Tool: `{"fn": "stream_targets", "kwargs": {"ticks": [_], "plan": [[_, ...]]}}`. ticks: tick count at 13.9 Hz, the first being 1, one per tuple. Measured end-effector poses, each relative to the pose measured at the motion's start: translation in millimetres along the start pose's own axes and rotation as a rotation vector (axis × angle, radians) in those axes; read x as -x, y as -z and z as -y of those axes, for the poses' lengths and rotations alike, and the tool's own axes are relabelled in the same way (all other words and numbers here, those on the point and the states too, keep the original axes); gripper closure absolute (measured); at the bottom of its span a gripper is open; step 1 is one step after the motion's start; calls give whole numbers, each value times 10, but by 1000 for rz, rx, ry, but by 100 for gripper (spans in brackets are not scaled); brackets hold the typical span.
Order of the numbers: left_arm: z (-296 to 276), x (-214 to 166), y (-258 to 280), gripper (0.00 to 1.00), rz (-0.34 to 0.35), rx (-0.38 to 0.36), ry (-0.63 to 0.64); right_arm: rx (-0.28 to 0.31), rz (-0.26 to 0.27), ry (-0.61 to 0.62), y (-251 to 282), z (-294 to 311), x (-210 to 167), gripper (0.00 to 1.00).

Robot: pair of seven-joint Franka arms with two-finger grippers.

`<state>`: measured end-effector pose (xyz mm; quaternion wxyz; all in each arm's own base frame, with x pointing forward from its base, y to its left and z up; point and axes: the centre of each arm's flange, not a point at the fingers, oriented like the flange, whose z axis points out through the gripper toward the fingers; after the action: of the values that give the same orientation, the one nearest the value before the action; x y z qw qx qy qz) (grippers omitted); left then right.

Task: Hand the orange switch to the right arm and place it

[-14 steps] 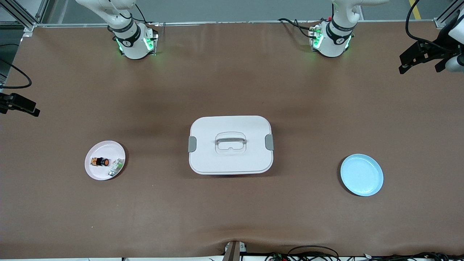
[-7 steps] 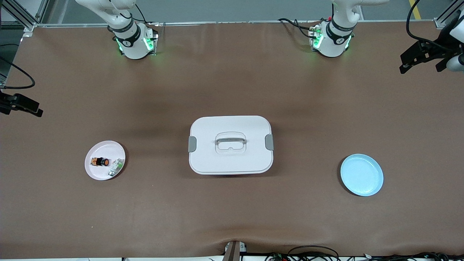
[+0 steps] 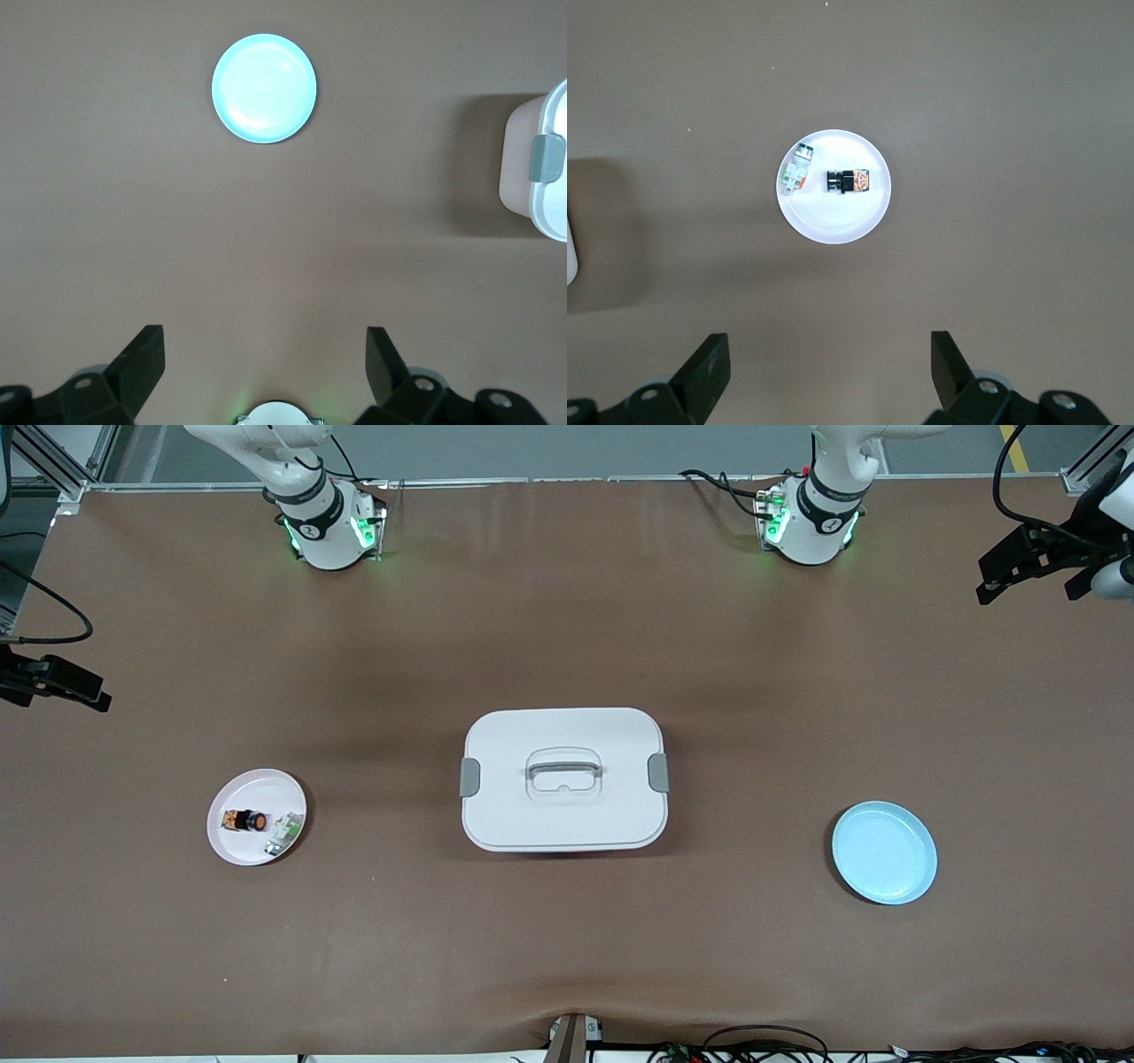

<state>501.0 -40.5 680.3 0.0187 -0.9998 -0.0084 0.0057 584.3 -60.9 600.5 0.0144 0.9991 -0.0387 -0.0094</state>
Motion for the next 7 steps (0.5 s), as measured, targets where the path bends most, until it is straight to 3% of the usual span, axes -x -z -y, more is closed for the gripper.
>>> {"fn": "stream_targets", "kwargs": {"ticks": [7], "plan": [[0, 13, -2, 0, 10, -1, 0, 4, 3, -2, -16, 3, -10, 0]]}}
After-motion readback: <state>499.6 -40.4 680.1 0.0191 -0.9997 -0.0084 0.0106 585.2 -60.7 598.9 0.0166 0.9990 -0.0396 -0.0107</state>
